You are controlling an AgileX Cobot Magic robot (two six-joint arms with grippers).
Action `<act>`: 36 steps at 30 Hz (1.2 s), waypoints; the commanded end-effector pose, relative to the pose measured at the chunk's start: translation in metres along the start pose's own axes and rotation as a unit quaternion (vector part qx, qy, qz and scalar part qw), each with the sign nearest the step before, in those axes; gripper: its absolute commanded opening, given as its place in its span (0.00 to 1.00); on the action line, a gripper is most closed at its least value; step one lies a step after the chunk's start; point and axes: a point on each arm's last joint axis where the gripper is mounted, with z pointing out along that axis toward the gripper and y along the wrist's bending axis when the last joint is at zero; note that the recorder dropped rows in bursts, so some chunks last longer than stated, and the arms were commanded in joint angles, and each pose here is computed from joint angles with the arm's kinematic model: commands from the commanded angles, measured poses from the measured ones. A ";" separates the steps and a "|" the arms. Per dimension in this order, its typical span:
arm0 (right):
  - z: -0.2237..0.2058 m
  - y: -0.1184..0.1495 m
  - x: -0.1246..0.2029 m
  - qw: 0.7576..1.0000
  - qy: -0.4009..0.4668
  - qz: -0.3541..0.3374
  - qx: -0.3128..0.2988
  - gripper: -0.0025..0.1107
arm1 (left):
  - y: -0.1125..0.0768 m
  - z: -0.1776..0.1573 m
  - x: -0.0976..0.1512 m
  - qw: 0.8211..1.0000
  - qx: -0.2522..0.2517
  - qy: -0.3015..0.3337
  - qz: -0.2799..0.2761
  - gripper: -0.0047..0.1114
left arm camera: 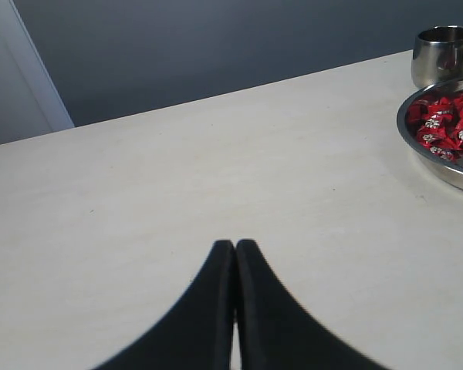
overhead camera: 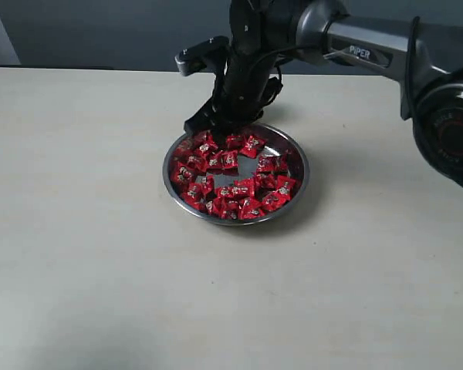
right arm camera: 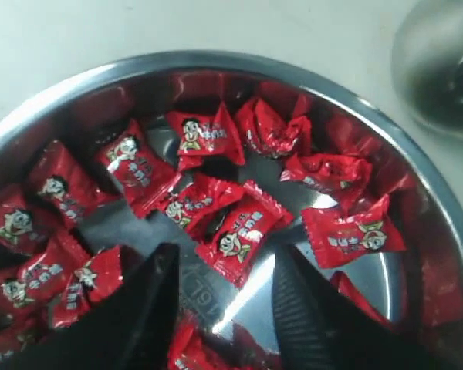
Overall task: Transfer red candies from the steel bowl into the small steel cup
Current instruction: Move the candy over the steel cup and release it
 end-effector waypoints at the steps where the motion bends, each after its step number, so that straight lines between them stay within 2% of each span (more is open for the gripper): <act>1: 0.024 -0.003 0.007 0.999 0.030 -0.012 0.014 0.39 | 0.000 0.000 -0.001 1.000 0.000 -0.006 -0.002 0.04; 13: 0.051 -0.005 0.013 0.999 0.041 -0.003 0.019 0.36 | 0.000 0.000 -0.001 1.000 0.000 -0.006 -0.002 0.04; 14: 0.051 -0.005 0.013 0.999 0.041 -0.003 0.019 0.31 | 0.000 0.000 -0.001 1.000 0.000 -0.006 -0.002 0.04; 17: 0.047 -0.005 0.012 0.999 0.039 -0.003 0.020 0.02 | 0.000 0.000 -0.001 1.000 0.000 -0.006 -0.002 0.04; 23: 0.006 -0.006 0.000 0.999 -0.004 -0.010 0.035 0.02 | 0.000 0.000 -0.001 1.000 0.000 -0.006 -0.002 0.04; 28: -0.028 -0.012 -0.013 0.994 -0.070 -0.034 0.076 0.02 | 0.000 0.000 -0.001 1.000 0.000 -0.006 -0.002 0.04; 36: -0.029 -0.050 -0.021 0.983 -0.147 0.013 0.110 0.02 | 0.000 0.000 -0.001 1.000 0.000 -0.006 -0.002 0.04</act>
